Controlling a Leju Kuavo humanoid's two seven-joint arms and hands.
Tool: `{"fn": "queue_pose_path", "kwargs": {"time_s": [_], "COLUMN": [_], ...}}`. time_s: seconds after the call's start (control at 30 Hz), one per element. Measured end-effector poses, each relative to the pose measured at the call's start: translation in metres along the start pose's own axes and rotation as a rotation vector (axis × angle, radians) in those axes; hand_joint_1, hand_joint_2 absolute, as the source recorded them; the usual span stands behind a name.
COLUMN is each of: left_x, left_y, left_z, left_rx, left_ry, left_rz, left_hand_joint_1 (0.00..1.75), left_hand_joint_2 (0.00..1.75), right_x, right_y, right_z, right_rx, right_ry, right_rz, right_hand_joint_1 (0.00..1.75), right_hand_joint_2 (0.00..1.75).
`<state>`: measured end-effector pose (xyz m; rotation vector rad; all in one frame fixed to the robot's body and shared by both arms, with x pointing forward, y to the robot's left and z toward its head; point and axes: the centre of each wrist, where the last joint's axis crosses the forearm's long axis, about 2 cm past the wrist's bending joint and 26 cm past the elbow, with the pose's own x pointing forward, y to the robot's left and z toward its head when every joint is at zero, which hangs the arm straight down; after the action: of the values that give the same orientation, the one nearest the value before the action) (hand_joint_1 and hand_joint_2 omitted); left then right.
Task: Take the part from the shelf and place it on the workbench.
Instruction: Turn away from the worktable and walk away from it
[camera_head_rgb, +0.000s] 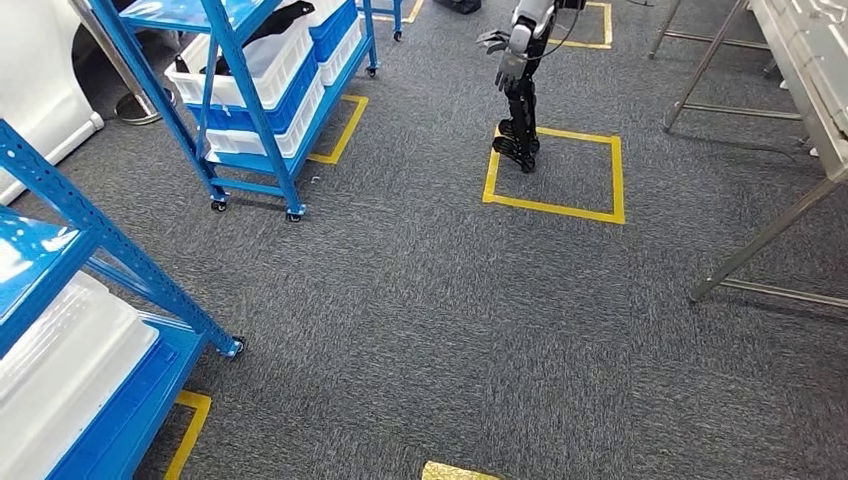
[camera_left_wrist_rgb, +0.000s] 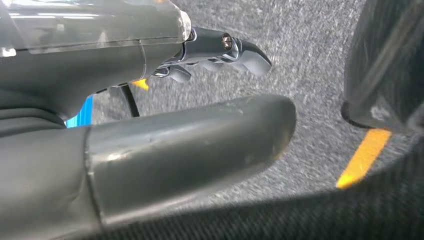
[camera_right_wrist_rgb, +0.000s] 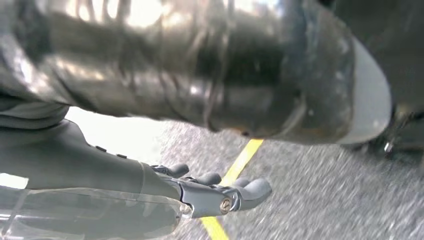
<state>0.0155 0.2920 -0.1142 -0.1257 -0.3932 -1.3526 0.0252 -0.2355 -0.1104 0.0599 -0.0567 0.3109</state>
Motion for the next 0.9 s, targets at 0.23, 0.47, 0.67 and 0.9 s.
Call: {"fn": "queue_pose_path", "kwargs": {"time_s": [0.23, 0.47, 0.67, 0.9], "left_x": [-0.0006, -0.0012, 0.0012, 0.0034], "left_y": [0.0011, 0.0001, 0.0005, 0.0014], "left_z": [0.0001, 0.0004, -0.0004, -0.0013], "left_rx": [-0.006, -0.014, -0.018, -0.017], "left_ry": [-0.002, -0.003, -0.009, -0.014], "left_rz": [-0.027, -0.05, -0.063, -0.066], "left_hand_joint_1": [0.0, 0.0, 0.0, 0.0], "left_hand_joint_2": [0.0, 0.0, 0.0, 0.0], "right_x": [-0.0018, 0.0019, 0.0012, -0.001], "right_y": [0.0008, 0.0001, 0.0006, 0.0012], "right_z": [-0.0001, 0.0001, 0.0001, 0.0], "right_rx": [0.001, -0.001, 0.0, 0.001], "right_ry": [0.004, -0.003, -0.001, 0.004], "right_rz": [0.005, 0.009, 0.005, 0.002], "right_hand_joint_1": [0.0, 0.0, 0.0, 0.0], "right_hand_joint_2": [0.0, 0.0, 0.0, 0.0]}}
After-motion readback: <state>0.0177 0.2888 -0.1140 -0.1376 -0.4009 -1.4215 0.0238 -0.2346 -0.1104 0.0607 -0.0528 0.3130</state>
